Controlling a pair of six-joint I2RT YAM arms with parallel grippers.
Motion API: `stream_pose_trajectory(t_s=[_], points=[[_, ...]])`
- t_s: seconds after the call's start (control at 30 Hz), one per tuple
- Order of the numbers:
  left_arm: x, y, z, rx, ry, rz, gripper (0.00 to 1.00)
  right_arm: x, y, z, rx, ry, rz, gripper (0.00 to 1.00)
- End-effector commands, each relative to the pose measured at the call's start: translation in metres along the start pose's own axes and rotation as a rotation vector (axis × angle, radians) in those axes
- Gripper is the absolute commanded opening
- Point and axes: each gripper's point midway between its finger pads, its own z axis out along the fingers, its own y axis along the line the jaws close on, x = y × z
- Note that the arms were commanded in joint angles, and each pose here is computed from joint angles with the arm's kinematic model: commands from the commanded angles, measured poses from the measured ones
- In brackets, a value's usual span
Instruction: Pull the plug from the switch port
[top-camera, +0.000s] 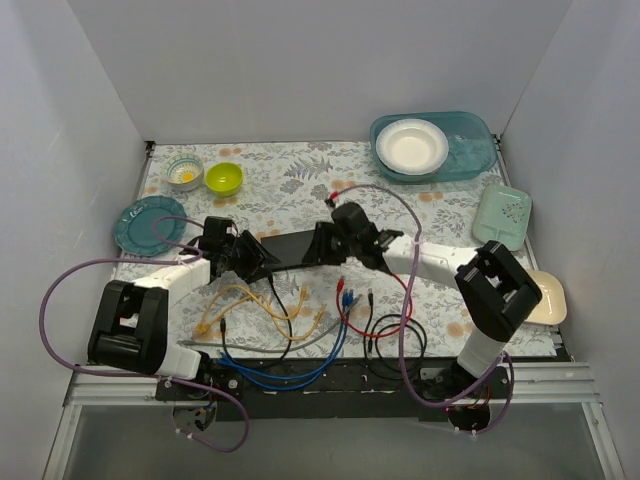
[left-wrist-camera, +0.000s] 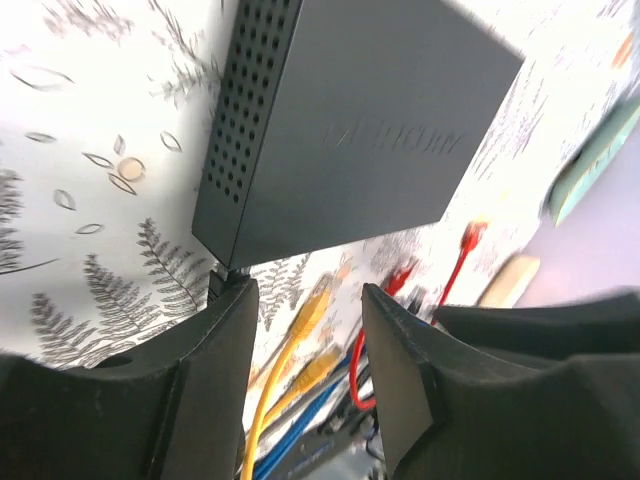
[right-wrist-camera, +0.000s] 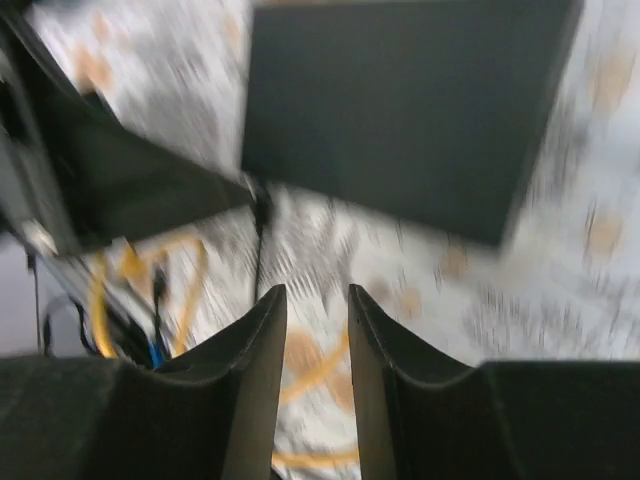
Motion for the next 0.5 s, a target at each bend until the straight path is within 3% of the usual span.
stream_pose_trajectory(t_s=[0.0,0.13,0.23,0.47], points=[[-0.028,-0.012,-0.022,-0.027,-0.156,0.007,0.46,-0.1,0.002,0.004,0.117,-0.13,-0.064,0.35],[-0.033,-0.003,-0.036,-0.092,-0.22,-0.043,0.46,-0.157,-0.037,0.034,0.162,-0.178,0.004,0.13],[-0.033,0.018,-0.038,-0.185,-0.245,-0.099,0.46,-0.184,-0.061,0.058,0.207,-0.161,0.015,0.05],[-0.016,0.056,-0.034,-0.307,-0.217,-0.187,0.43,-0.172,-0.086,0.09,0.231,-0.069,-0.027,0.01]])
